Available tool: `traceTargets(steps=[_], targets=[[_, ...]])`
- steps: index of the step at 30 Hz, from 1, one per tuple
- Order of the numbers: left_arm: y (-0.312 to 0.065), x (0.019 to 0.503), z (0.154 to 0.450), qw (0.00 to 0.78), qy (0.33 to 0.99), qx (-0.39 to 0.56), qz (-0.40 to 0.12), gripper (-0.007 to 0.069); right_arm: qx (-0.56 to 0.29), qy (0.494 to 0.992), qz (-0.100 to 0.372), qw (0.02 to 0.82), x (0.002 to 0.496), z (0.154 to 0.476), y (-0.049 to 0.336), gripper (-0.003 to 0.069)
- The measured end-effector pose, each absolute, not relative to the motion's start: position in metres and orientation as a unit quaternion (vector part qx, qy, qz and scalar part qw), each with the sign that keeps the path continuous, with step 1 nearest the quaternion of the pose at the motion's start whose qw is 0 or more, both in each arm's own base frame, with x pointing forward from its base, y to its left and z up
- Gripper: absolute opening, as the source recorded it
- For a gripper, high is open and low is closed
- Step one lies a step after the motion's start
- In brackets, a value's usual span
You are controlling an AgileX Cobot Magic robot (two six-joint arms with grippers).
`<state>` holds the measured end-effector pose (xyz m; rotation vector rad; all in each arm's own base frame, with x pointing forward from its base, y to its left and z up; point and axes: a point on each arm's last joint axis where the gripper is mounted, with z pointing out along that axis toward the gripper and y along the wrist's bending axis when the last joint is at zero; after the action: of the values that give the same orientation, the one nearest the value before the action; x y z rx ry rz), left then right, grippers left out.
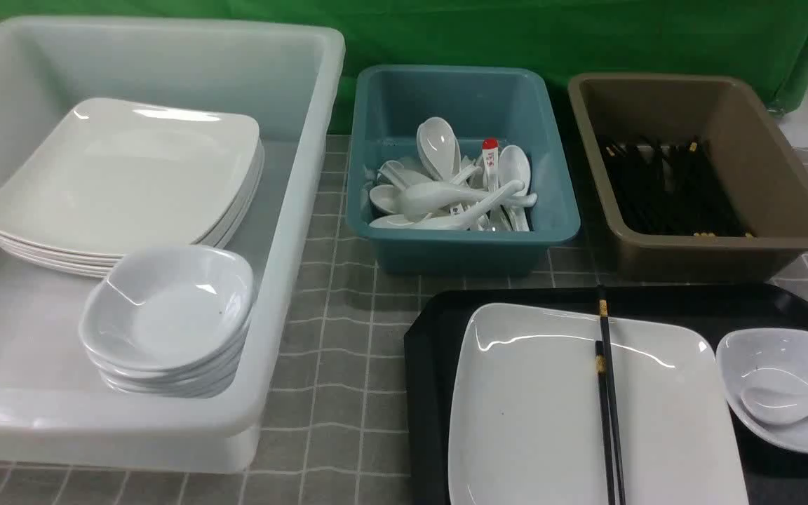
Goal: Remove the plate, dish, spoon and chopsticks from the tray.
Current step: Use the left arm to grab a pair of chopsticks from the plate
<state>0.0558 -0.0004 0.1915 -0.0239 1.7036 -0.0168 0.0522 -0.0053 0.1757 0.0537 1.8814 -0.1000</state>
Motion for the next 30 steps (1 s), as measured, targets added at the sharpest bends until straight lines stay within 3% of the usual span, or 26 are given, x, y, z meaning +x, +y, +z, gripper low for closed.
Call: traceTargets(steps=[12,17,20,21,24,26,30], targets=[[0.0,0.056,0.191,0.659,0.752,-0.009,-0.006,0.002,0.023,0.807,-0.043,0.588,0.052,0.176,-0.005,0.0239],[0.001,0.056,0.194,0.668,0.743,0.028,0.041,0.002,0.023,0.807,-0.043,0.588,0.052,0.176,-0.005,0.0239],[0.001,0.057,0.205,0.714,0.7,-0.015,-0.004,0.002,0.023,0.807,-0.043,0.588,0.052,0.176,-0.005,0.0239],[0.001,0.056,0.213,0.74,0.664,-0.079,-0.071,0.002,0.023,0.807,-0.043,0.588,0.052,0.176,-0.005,0.0239],[0.004,0.055,0.222,0.758,0.613,-0.16,-0.155,0.002,0.023,0.807,-0.043,0.588,0.052,0.176,-0.005,0.0239],[0.006,0.053,0.227,0.771,0.58,-0.188,-0.183,0.002,0.023,0.807,-0.043,0.588,0.052,0.176,-0.005,0.0239],[0.009,0.051,0.234,0.793,0.545,-0.195,-0.189,0.002,0.023,0.808,-0.043,0.588,0.052,0.176,-0.005,0.0239]])
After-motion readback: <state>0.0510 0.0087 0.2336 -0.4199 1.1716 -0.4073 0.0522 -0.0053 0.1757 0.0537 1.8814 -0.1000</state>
